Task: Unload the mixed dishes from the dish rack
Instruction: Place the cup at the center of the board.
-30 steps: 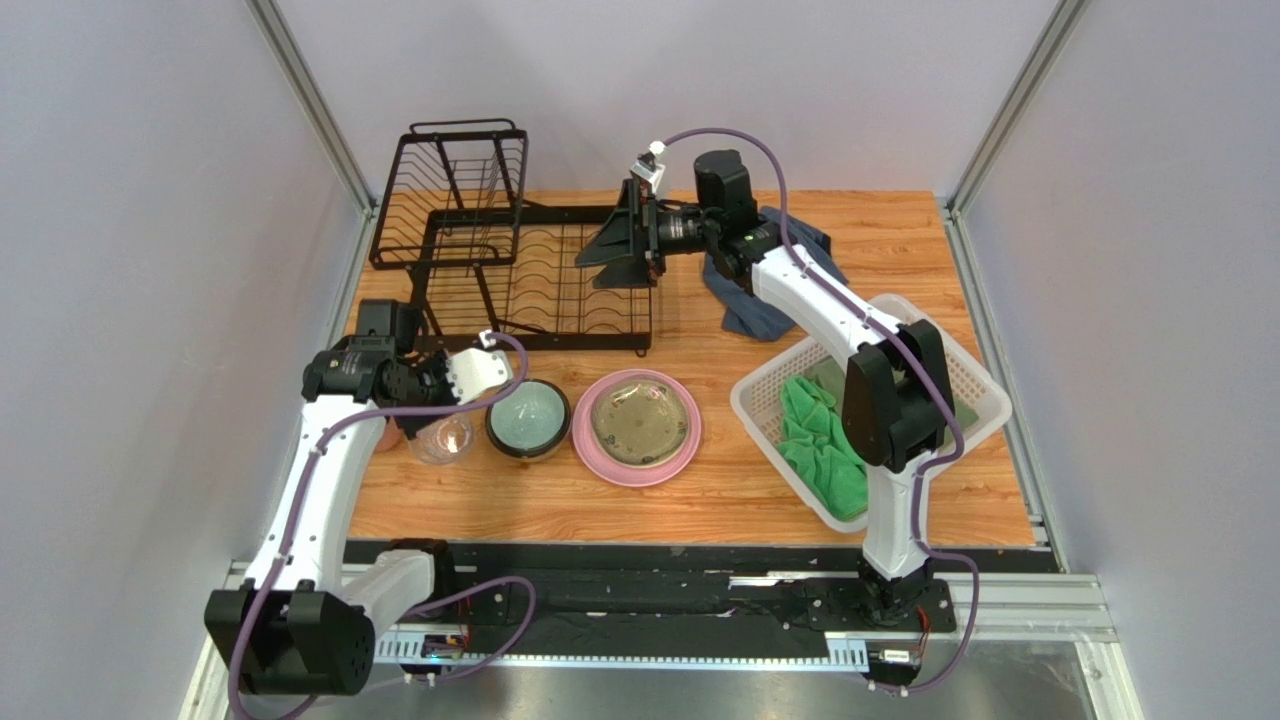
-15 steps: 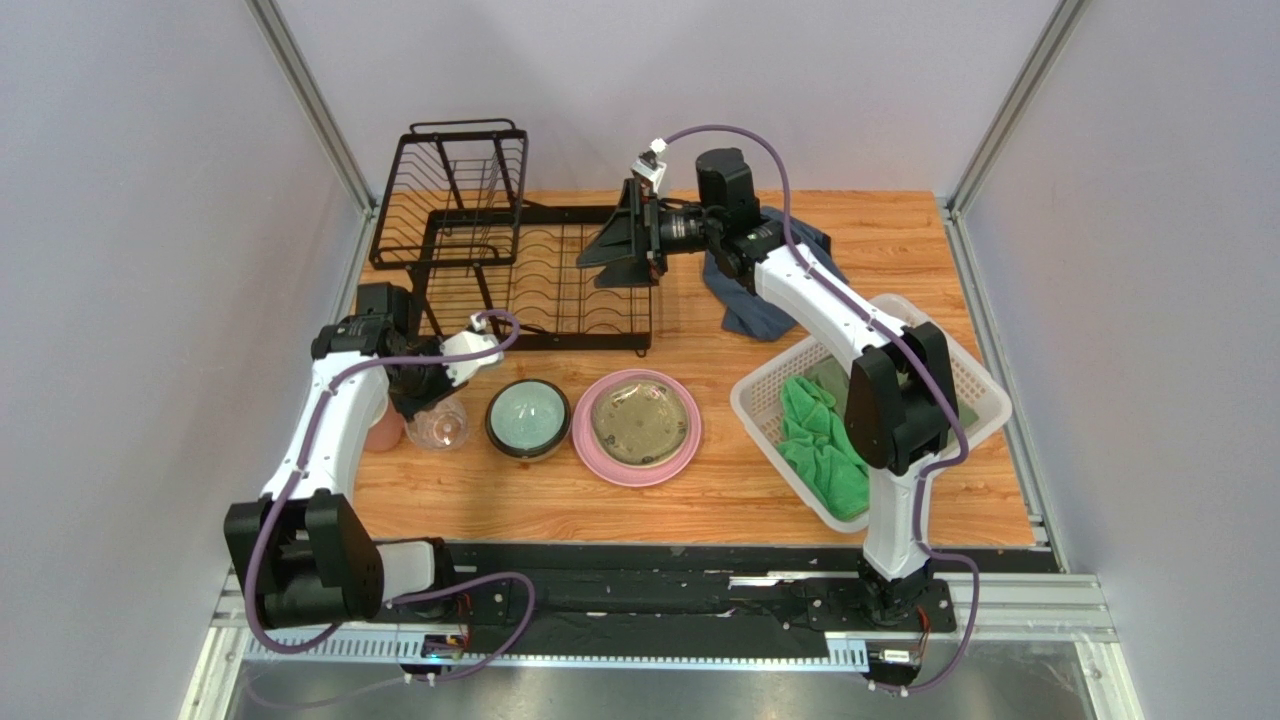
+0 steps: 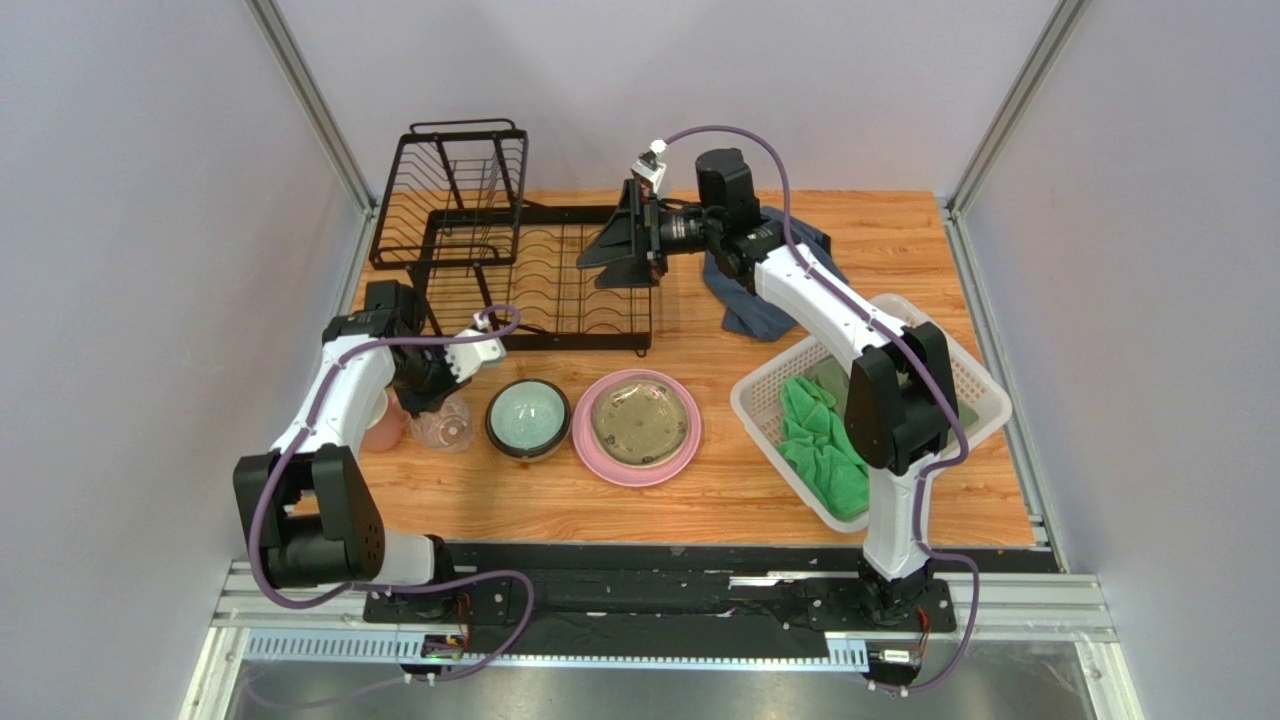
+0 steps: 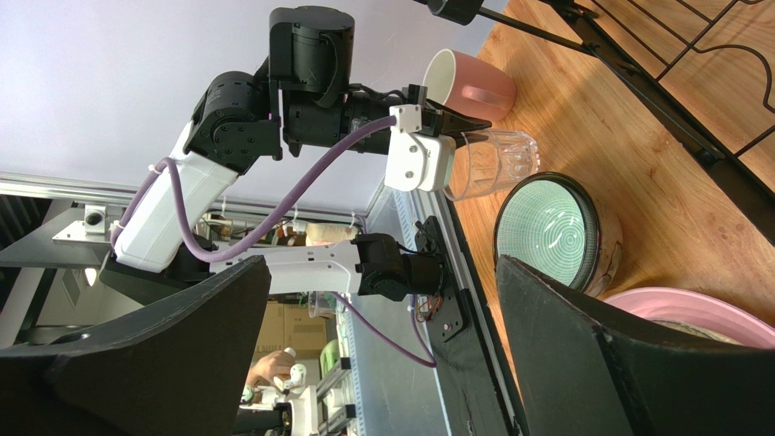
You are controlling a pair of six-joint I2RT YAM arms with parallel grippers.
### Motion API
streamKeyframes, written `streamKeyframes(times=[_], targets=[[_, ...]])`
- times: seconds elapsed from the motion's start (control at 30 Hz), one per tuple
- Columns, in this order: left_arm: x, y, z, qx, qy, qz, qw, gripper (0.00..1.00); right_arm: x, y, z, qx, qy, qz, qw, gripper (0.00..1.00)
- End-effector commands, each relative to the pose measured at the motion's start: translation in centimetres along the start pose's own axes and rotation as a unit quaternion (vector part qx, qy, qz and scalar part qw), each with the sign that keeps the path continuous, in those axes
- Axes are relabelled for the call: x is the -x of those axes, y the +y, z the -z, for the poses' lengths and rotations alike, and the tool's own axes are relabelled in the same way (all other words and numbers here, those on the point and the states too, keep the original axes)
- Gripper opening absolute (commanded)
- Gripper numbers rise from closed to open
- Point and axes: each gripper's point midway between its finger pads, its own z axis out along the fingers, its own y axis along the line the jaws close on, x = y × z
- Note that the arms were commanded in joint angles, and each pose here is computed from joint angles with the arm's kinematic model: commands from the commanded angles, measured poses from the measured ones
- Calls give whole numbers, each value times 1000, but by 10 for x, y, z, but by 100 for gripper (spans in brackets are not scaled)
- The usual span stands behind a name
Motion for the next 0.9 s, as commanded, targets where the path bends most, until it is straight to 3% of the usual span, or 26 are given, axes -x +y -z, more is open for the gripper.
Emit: streamKeyframes(times=[0.0, 0.87], targets=[[10, 10, 2, 9, -24, -3, 1000, 0, 2, 19, 6, 8, -10, 33, 999, 98], [7, 16, -6, 11, -14, 3, 1000, 14, 3, 17, 6, 4, -12, 33, 999, 98]])
